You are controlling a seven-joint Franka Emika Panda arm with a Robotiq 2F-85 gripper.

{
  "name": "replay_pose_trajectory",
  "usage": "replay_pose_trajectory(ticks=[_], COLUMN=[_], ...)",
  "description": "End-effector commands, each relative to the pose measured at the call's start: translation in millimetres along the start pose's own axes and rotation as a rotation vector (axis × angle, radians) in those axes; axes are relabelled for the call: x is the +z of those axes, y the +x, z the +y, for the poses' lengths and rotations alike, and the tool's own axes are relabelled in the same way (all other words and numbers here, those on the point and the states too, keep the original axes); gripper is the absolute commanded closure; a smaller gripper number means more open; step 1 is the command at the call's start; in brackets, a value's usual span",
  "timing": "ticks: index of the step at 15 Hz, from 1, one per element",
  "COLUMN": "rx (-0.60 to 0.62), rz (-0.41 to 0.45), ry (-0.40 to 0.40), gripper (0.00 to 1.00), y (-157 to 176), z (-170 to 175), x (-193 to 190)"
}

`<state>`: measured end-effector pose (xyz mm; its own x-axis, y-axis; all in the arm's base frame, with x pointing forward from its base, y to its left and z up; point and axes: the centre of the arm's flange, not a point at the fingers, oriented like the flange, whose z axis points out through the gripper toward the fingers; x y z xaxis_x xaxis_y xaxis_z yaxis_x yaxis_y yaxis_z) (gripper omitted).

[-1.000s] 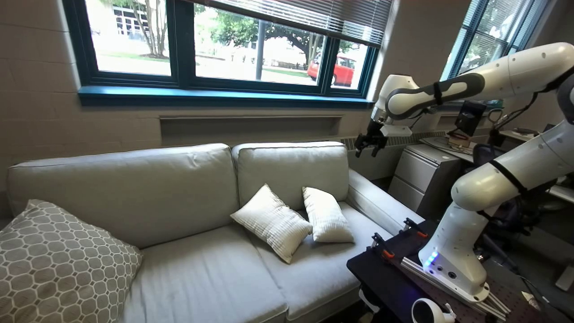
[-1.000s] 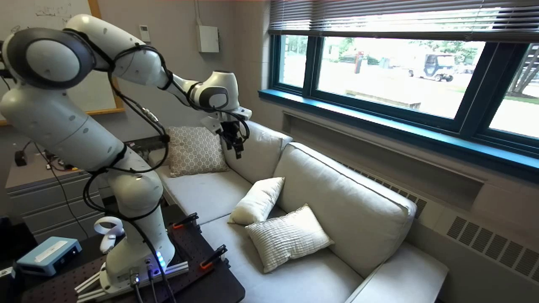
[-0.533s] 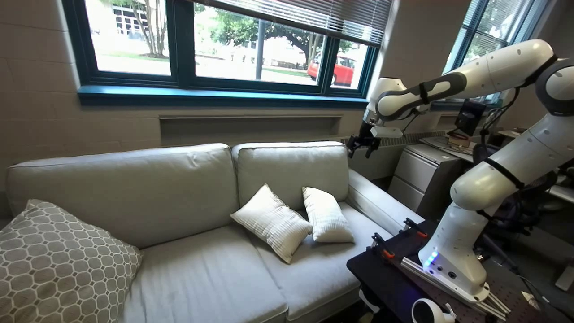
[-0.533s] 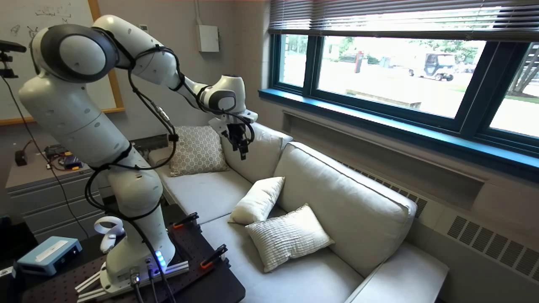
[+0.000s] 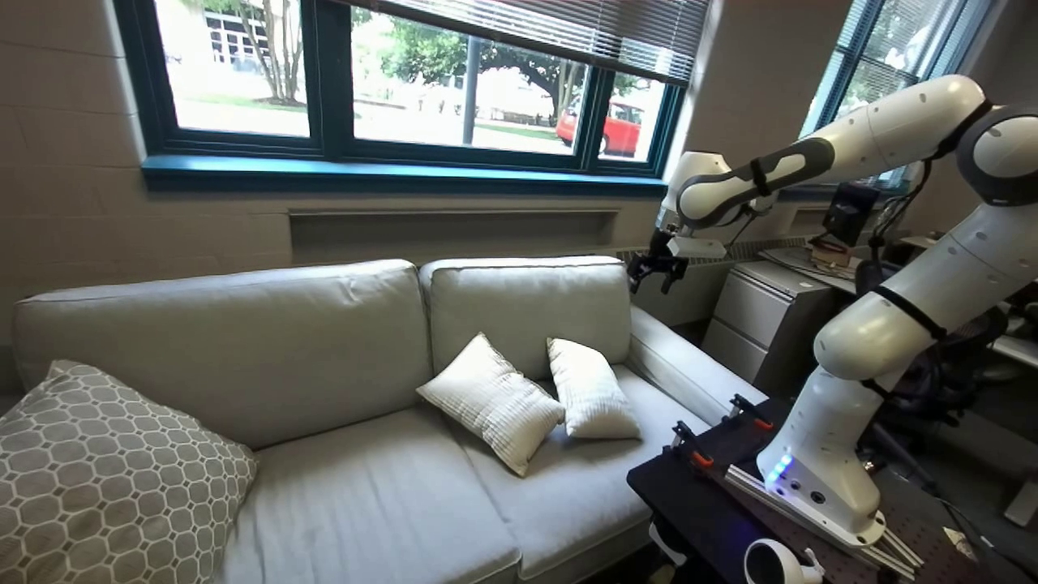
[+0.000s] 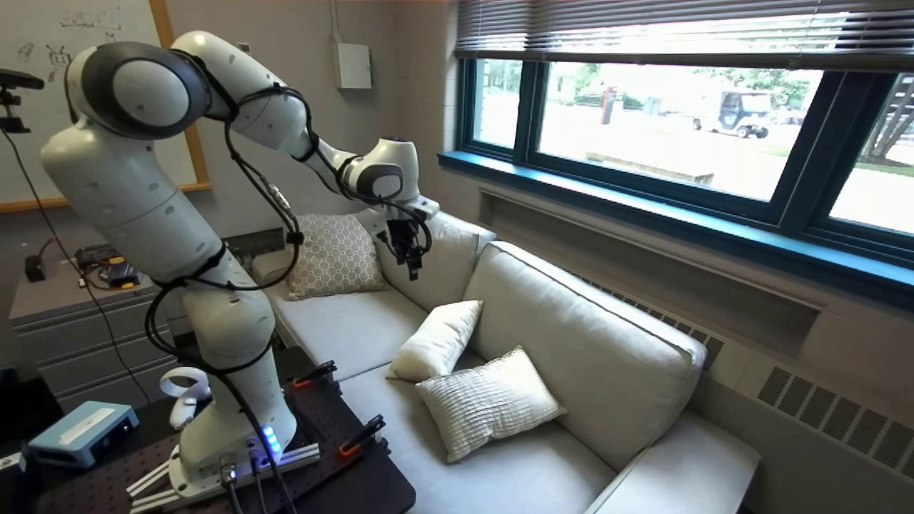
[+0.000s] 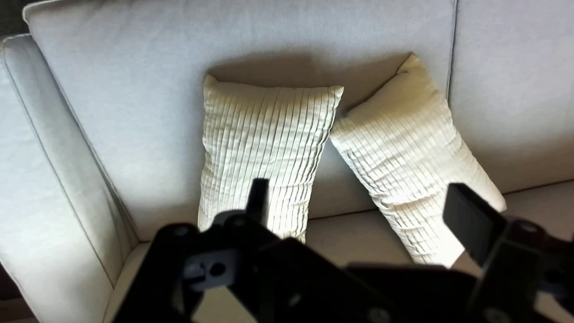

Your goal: Take the pillows and move them to the right of the couch

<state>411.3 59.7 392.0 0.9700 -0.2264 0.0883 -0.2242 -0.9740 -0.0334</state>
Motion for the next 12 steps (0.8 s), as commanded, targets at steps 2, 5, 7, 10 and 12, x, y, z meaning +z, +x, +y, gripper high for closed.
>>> replay_pose_trajectory(ticks=[2, 5, 7, 10, 12], rx=[0.061, 0.112, 0.151, 0.193, 0.21], rz=[0.017, 0.018, 0.009, -0.013, -0.024], ry=[-0.005, 0.019, 0.032, 0.039, 0.023], gripper=[0.0, 0.0, 0.0, 0.0, 0.0], y=[36, 69, 90, 127, 148], z=[-19, -28, -31, -33, -35], x=[48, 83, 103, 136, 153])
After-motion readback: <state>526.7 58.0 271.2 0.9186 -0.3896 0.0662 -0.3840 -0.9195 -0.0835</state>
